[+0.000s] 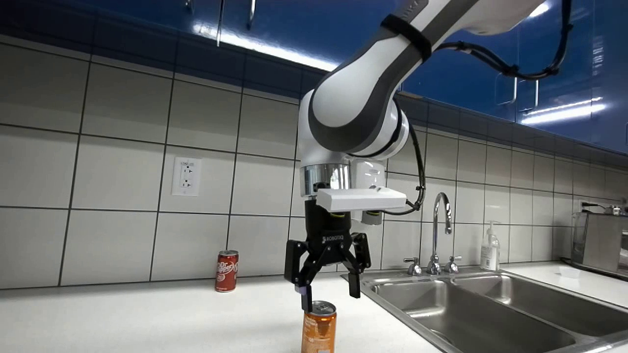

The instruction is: Put the can inside the sink

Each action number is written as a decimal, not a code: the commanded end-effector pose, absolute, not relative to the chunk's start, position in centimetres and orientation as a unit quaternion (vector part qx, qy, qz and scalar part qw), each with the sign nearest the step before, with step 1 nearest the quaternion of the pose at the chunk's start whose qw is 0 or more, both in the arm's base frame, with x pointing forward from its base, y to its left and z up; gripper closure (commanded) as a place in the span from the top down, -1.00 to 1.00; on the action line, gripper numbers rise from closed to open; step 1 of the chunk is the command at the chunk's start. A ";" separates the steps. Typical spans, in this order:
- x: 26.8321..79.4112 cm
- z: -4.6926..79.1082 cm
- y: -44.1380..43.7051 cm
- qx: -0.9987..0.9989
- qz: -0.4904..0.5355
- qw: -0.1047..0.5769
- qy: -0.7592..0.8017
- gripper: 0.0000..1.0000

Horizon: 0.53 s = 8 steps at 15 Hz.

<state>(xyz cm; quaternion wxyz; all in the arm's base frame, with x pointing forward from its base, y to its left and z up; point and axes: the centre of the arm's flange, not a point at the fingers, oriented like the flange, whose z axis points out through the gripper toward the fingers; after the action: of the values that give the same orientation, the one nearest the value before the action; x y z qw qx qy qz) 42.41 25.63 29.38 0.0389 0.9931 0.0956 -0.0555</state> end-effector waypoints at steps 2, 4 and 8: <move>45.4 27.4 26.1 0.993 -0.072 0.040 0.080 1.00; 46.3 26.5 25.8 0.993 -0.082 0.037 0.076 1.00; 47.6 24.8 25.7 0.992 -0.097 0.035 0.071 1.00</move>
<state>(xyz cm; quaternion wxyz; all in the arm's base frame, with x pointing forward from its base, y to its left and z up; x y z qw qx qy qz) 45.87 24.93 25.57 0.0329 0.9931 0.0726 -0.0865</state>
